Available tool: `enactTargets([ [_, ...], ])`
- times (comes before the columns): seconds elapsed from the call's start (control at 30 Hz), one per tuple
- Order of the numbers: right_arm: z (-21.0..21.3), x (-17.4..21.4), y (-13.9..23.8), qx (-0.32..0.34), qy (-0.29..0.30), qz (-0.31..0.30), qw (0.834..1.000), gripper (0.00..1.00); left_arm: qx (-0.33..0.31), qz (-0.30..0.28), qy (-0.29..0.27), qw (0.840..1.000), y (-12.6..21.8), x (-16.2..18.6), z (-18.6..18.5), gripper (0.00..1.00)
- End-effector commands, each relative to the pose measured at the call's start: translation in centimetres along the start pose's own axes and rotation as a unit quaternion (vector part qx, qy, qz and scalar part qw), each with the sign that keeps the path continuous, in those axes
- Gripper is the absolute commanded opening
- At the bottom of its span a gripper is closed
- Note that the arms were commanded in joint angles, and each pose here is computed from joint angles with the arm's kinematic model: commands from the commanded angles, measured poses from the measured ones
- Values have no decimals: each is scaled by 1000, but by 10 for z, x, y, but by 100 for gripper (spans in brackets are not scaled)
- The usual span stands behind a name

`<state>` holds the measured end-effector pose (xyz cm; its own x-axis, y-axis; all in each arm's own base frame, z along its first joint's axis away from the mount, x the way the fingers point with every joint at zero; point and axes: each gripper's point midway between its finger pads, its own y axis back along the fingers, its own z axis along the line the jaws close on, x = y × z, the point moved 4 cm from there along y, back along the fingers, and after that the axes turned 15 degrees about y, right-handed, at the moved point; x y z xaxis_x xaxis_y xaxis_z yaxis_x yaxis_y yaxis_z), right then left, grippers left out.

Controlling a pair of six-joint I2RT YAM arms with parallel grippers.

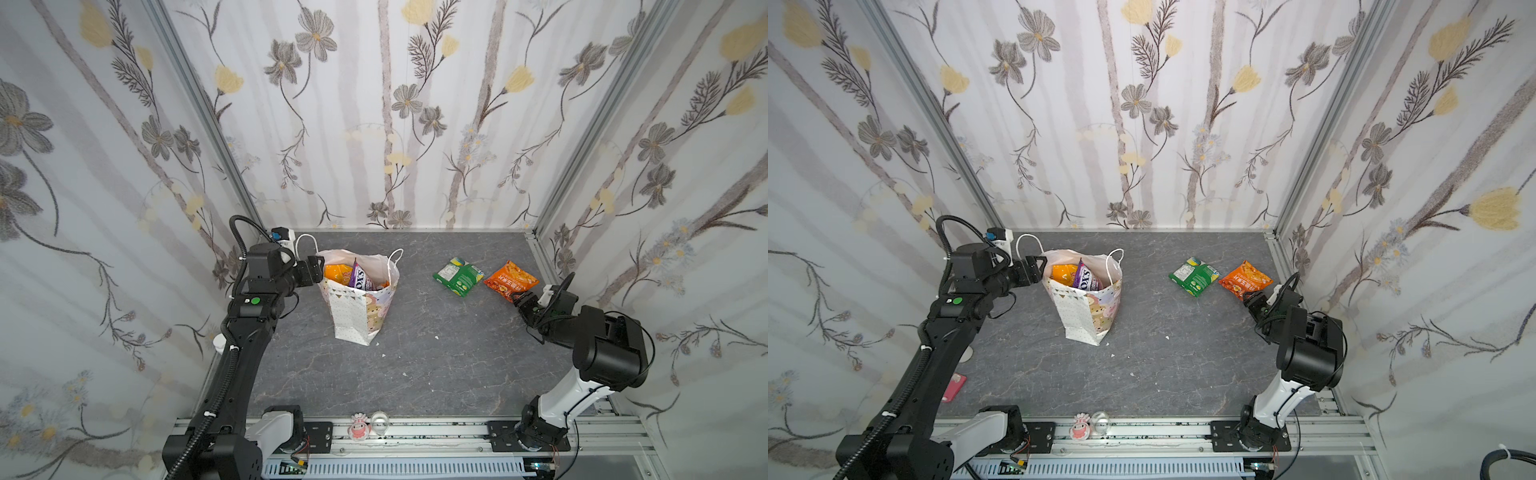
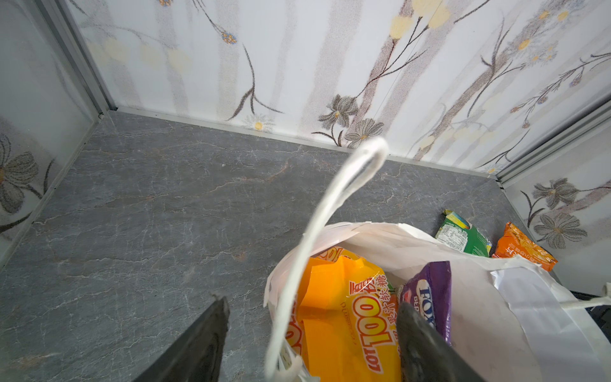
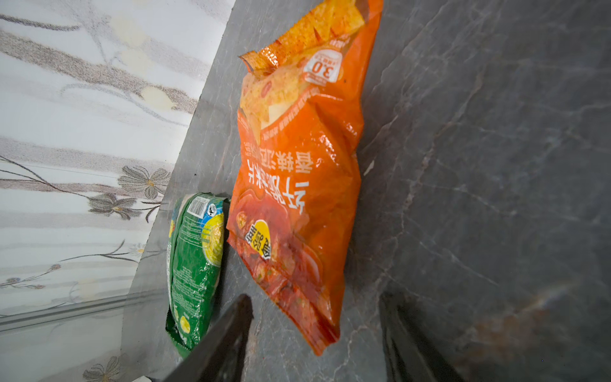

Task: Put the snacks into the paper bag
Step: 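Grasp the orange chip bag's top edge with the right gripper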

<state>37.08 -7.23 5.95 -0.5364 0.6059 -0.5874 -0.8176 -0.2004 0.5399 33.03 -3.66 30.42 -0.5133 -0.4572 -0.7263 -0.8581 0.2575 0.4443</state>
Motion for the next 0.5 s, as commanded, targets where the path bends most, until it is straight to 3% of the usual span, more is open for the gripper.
enactTargets([
  [0.0,1,-2,-5,-8,-2,1,1000,61,7,-12,-6,1000,0,-5,-3,80],
  [0.23,-7,0,-12,5,-9,12,1000,52,6,-13,-7,1000,1,-5,-3,80],
  [0.47,-14,2,-19,16,-13,22,1000,36,6,-14,-7,1000,2,-5,-3,80],
])
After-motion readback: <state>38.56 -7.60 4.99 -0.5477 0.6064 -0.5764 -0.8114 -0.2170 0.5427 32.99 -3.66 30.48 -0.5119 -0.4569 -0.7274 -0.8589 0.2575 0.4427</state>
